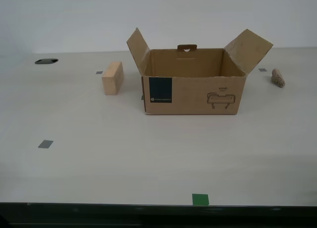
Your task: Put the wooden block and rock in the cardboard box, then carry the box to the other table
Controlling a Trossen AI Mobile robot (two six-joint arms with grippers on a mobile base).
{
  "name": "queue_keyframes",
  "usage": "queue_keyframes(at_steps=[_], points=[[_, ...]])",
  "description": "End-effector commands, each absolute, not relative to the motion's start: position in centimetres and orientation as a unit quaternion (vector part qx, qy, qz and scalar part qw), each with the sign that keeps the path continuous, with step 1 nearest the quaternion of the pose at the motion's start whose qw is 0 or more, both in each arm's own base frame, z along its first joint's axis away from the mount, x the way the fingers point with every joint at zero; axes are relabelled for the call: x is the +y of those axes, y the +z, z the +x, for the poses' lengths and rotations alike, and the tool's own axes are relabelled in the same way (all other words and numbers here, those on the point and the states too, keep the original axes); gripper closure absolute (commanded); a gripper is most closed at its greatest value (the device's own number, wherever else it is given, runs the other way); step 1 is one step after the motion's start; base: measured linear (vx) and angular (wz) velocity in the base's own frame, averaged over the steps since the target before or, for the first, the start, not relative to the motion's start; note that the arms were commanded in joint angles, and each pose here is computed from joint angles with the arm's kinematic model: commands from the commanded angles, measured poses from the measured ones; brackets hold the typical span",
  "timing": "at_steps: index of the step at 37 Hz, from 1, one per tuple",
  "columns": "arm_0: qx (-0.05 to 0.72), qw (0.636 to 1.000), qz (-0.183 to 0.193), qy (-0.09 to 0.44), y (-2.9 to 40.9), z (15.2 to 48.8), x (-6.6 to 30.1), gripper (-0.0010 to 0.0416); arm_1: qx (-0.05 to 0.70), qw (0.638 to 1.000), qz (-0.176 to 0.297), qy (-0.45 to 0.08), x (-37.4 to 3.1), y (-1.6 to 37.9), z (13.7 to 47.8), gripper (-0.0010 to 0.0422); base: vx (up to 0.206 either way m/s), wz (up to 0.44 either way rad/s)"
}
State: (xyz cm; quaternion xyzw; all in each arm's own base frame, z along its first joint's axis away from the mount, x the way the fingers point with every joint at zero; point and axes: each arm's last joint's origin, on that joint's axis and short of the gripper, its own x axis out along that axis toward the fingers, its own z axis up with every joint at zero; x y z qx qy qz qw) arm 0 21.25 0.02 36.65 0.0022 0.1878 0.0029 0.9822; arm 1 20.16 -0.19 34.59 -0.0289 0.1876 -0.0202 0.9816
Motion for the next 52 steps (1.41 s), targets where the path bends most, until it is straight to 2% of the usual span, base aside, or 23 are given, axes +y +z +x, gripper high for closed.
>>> queue_keyframes(at_steps=[1,19,37,52], points=[[0.201,0.98,0.005,0.003,37.5,20.8,0.0,0.0406,0.204,0.977,-0.042,-0.031,-0.3,35.2,20.1,0.0413,0.0,0.0],[0.28,0.96,0.006,0.002,40.5,18.0,0.0,0.0406,0.314,0.945,-0.037,-0.08,-2.5,37.0,22.9,0.0413,0.0,0.0],[0.346,0.938,0.005,0.002,41.1,16.3,0.0,0.0406,0.38,0.91,-0.028,-0.165,-9.5,35.6,27.4,0.0412,0.0,0.0],[0.402,0.915,-0.008,0.007,40.1,17.4,0.0,0.0406,0.427,0.888,-0.015,-0.168,-11.7,33.9,31.9,0.0412,0.0,0.0]])
